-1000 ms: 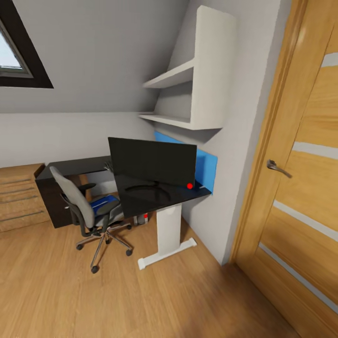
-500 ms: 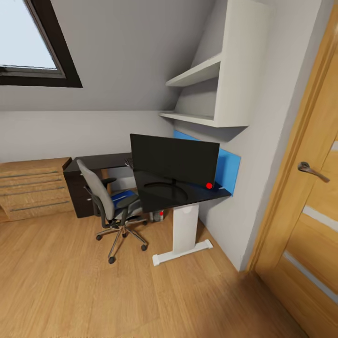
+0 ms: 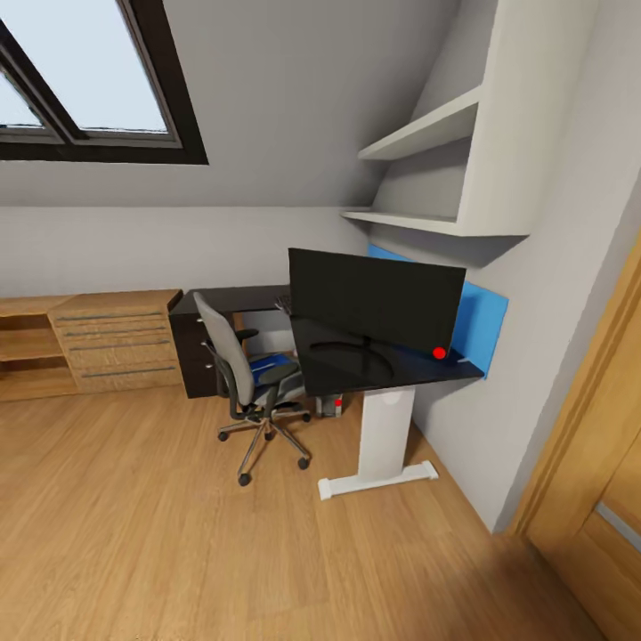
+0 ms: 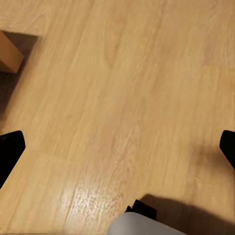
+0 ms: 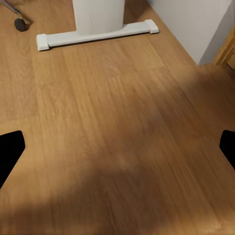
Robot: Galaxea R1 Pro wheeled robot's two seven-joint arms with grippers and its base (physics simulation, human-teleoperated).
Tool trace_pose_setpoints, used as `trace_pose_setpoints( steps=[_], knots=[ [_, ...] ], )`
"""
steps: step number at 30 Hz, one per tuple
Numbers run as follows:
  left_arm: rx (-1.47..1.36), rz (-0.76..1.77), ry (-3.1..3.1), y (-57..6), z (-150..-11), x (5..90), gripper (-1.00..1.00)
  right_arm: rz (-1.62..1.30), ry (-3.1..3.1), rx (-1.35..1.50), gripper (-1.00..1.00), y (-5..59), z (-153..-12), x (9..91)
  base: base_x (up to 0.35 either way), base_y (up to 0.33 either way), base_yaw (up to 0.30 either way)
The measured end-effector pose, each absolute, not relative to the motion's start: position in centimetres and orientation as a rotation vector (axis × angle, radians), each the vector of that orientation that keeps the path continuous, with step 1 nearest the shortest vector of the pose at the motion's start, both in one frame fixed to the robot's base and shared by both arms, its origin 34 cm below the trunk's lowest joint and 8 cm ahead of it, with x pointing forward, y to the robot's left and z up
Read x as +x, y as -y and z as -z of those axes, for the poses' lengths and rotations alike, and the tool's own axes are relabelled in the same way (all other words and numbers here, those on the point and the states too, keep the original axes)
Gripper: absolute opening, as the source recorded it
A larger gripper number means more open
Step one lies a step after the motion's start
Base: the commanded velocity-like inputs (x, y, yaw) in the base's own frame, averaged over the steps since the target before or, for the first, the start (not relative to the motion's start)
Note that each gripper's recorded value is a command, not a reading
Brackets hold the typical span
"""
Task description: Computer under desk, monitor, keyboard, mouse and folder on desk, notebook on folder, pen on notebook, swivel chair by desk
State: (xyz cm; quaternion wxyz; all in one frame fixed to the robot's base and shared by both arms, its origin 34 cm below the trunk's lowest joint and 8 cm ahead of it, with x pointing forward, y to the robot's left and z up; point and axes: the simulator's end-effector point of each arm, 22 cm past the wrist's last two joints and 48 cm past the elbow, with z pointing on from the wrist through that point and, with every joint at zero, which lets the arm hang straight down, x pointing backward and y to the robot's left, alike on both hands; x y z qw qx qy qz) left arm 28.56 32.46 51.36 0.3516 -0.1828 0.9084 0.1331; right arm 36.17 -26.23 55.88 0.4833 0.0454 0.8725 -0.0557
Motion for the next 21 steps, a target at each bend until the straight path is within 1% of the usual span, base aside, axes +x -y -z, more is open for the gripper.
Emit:
trace_pose_setpoints(
  steps=[7, 9, 13, 16, 19, 21],
  knots=[
    [-0.476, -0.347, -2.343, -32.5, -50.3, 28.7, 1.0, 0.137, -2.125, 0.11, 1.0, 26.3, -54.7, 36.2, 0.0, 0.0, 0.277],
    [-0.475, -0.345, -2.343, -32.4, -50.0, 28.7, 1.0, 0.137, -2.125, 0.11, 1.0, 26.3, -54.4, 36.1, -0.013, -0.025, 0.171],
    [-0.473, -0.343, -2.345, -32.3, -49.3, 28.7, 1.0, 0.137, -2.126, 0.109, 1.0, 26.3, -53.7, 36.1, -0.009, -0.108, 0.047],
    [-0.472, -0.343, -2.345, -32.3, -48.7, 28.6, 1.0, 0.137, -2.126, 0.109, 1.0, 26.3, -53.1, 36.0, -0.003, -0.009, 0.013],
    [-0.472, -0.342, -2.347, -32.3, -48.2, 28.6, 1.0, 0.137, -2.127, 0.109, 1.0, 26.3, -52.6, 36.0, -0.001, 0.128, 0.005],
    [-0.472, -0.342, -2.347, -32.3, -47.8, 28.6, 1.0, 0.137, -2.127, 0.109, 1.0, 26.3, -52.3, 36.0, 0.0, 0.261, 0.002]
  ],
)
